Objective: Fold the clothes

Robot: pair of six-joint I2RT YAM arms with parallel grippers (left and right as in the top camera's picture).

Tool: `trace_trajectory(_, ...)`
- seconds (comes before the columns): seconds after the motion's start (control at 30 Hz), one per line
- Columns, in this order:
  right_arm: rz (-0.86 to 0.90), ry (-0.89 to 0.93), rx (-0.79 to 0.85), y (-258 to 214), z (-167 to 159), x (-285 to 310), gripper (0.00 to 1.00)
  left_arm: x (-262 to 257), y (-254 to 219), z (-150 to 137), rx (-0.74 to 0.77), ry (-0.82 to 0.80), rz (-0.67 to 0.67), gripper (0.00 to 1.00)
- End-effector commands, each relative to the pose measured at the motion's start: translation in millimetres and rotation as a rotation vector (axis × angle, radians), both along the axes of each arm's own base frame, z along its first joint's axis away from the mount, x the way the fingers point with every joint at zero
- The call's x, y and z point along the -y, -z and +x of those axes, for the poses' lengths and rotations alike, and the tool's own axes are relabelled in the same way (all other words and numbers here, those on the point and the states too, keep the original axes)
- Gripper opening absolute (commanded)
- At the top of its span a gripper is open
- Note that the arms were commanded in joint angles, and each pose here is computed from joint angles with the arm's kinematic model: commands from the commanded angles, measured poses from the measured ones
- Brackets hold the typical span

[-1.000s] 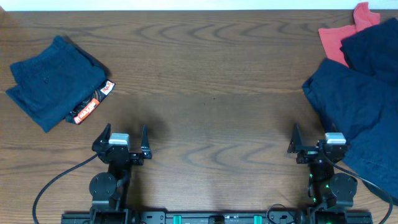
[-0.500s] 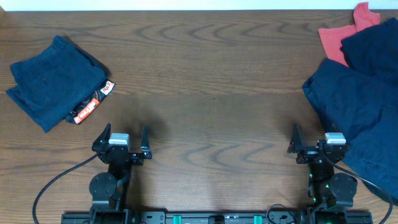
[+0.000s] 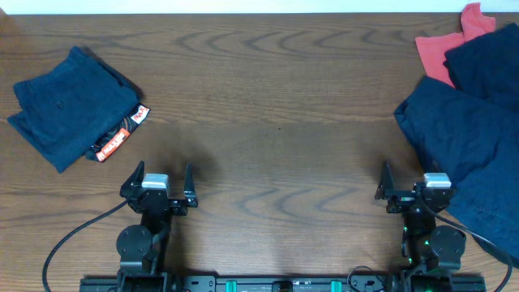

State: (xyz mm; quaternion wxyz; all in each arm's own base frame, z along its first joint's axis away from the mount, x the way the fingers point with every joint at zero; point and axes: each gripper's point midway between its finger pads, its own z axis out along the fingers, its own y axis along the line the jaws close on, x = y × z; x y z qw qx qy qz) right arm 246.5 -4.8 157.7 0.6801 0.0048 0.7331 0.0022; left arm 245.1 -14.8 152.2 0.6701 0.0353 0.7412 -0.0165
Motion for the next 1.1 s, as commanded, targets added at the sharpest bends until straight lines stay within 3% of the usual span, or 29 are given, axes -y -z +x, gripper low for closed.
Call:
trace_trajectory(0.0, -0.014, 0.003, -0.003, 2, 0, 1, 0.99, 1, 13, -1, -0.042, 0.011, -0.002, 0.98)
trace_trajectory(0.63, -0.014, 0.003, -0.003, 2, 0, 1, 0.99, 1, 13, -1, -0.042, 0.009, 0.002, 0.98)
trace_trajectory(0.8, -0.013, 0.003, -0.003, 2, 0, 1, 0.99, -26, 14, -1, -0.047, -0.139, 0.097, 0.98)
trace_trajectory(1.07, 0.057, 0.008, -0.004, 2, 0, 1, 0.99, -27, 15, -2, -0.05, -0.145, 0.098, 0.98)
